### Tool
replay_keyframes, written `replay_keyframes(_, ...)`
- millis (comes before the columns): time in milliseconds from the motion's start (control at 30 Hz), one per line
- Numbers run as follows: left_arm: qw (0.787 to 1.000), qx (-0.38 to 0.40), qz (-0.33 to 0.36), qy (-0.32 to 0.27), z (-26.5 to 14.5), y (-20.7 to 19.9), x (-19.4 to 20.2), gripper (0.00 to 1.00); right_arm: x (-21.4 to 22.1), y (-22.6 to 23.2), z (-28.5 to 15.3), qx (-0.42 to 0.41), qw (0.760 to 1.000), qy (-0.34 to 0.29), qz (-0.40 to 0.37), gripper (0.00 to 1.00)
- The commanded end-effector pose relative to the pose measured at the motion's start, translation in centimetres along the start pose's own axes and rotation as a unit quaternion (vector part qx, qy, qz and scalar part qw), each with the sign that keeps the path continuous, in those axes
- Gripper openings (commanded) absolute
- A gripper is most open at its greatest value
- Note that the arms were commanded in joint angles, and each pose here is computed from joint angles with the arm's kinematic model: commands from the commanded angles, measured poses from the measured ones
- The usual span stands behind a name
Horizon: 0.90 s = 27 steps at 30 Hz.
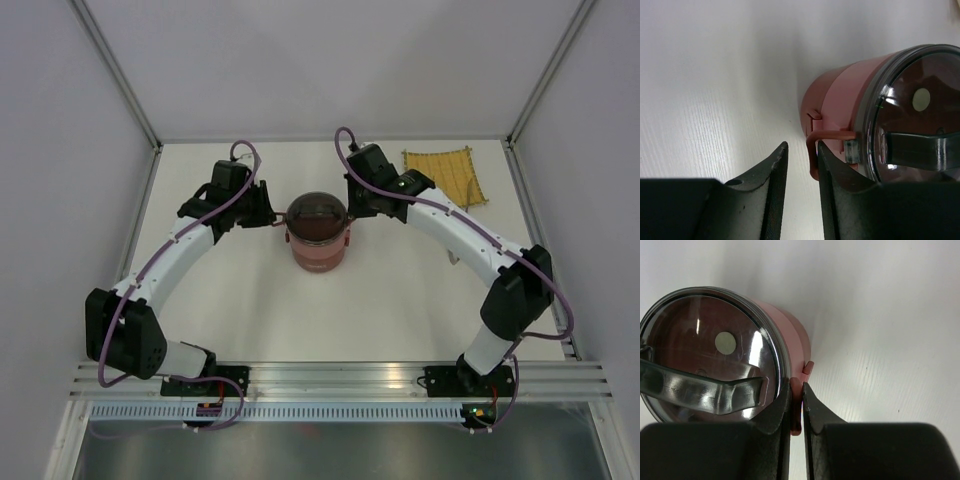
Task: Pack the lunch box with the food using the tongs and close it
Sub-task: Close the fastener on the packing box.
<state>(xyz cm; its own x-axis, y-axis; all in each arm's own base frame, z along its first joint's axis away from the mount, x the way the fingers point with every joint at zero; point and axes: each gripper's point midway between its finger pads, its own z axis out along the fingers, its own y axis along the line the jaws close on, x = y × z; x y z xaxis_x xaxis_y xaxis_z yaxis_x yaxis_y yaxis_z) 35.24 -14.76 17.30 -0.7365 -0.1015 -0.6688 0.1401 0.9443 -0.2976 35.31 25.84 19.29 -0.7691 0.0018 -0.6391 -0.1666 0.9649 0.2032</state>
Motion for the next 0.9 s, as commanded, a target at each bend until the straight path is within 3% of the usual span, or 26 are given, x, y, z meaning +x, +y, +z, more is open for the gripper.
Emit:
replay_keyframes(0, 0.999, -0.025, 0.026, -0.003, -0.6, 1.9, -0.1, 0.35, -0.4, -2.1, 2.0, 0.029, 0.996, 0.017, -0.082, 0.01)
replay_keyframes(300, 0.999, 0.038, 0.01, 0.024, -0.7, -0.8, 2.0, 0.27, -6.1, -3.2, 4.8, 0.029, 0.986, -0.015, -0.161, 0.01)
replay_keyframes(467, 1.0, 0.015, -0.017, 0.022, -1.1, -1.3, 3.7, 0.2, -7.5, -2.7, 6.8, 0.01, 0.984, 0.004, -0.179, 0.0)
replay_keyframes(600, 0.998, -0.048, -0.044, 0.0, -0.5, 0.5, 3.5, 0.13, -7.1, -2.9, 7.0, 0.021, 0.988, 0.022, -0.15, 0.0)
replay_keyframes(867, 0.997, -0.048, -0.053, -0.037, -0.9, 0.2, 1.4, 0.05, -5.3, -3.9, 4.7, 0.054, 0.993, 0.06, -0.09, 0.01)
